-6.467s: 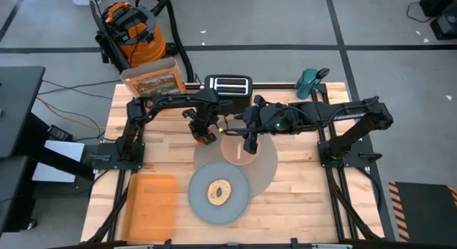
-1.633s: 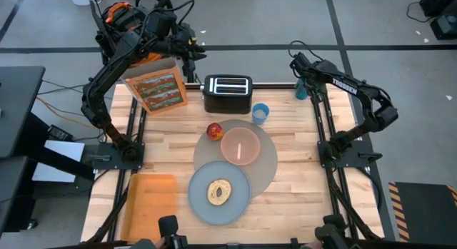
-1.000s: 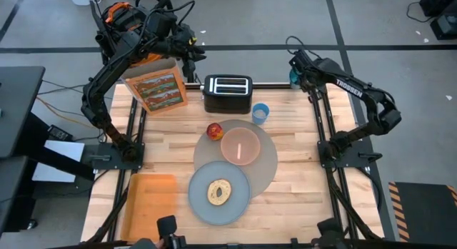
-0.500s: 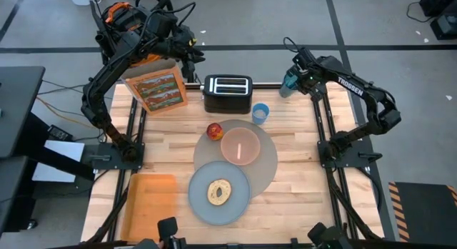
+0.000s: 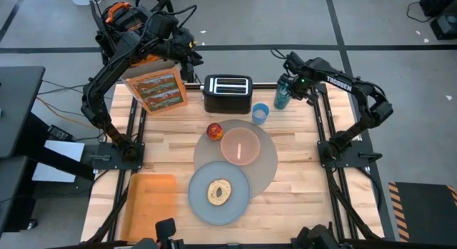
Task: Arrange a breakfast setting
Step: Put the black spoon on the right side of the light orange bowl on the gray placemat
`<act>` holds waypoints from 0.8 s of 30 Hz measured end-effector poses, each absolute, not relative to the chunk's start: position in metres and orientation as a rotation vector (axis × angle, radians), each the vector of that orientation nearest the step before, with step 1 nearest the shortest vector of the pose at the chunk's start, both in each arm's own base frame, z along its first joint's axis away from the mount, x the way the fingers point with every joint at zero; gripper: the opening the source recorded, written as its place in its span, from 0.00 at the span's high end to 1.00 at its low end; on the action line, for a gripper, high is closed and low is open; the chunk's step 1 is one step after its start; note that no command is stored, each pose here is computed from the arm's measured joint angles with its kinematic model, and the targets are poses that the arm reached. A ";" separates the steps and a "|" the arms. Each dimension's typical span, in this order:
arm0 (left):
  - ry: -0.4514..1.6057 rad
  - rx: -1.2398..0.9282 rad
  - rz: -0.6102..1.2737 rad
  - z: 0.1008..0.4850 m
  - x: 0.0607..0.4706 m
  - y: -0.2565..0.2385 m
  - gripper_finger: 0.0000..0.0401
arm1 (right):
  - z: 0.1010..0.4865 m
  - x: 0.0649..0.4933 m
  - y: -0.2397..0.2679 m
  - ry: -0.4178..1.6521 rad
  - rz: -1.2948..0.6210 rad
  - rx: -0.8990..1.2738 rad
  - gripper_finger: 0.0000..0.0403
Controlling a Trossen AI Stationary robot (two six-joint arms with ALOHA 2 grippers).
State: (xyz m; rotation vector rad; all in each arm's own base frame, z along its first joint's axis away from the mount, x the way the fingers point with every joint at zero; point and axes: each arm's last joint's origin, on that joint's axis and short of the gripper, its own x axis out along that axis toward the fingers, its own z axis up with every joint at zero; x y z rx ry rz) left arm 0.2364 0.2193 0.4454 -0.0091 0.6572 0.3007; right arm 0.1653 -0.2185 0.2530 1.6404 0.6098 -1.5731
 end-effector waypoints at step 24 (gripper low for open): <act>0.635 -0.053 0.299 0.447 0.243 0.213 0.74 | 0.309 0.133 -0.193 0.626 -1.377 1.110 0.47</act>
